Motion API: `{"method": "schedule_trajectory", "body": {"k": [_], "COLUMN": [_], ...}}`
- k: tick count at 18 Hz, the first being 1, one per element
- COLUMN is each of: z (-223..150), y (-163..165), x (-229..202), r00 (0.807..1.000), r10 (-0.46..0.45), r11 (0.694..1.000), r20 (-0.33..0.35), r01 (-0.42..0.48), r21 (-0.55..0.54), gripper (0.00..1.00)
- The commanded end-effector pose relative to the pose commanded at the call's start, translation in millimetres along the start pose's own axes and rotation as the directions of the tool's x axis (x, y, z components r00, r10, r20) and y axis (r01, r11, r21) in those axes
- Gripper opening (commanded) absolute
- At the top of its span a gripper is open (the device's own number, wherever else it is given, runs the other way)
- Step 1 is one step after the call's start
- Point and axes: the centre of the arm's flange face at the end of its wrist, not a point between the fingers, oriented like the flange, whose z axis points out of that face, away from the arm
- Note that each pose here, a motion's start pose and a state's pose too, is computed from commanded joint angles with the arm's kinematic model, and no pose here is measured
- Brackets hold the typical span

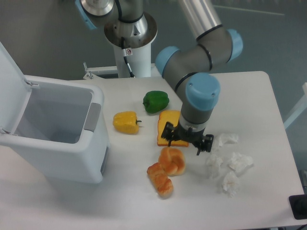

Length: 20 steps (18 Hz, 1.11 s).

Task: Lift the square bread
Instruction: 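Move the gripper over the square bread toward the orange bread rolls, then lower the gripper onto an orange bread roll and close it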

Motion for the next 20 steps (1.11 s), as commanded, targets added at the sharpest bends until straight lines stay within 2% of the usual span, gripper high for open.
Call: {"method": "schedule_trajectory", "body": {"k": [5,11,20], "z": [24,49,77], "y": [-20,-40,-43], "x": [9,15,22], "r00": [0.994,0.977,0.971], "r10": [-0.107,-0.211,-0.239], "r11": [0.994,0.977,0.971], "r20": [-0.01,-0.01,-0.001], "r01": [0.107,0.211,0.239], "r21": [-0.007,-0.008,-0.023], "gripper": [1.0,1.0,1.0]}}
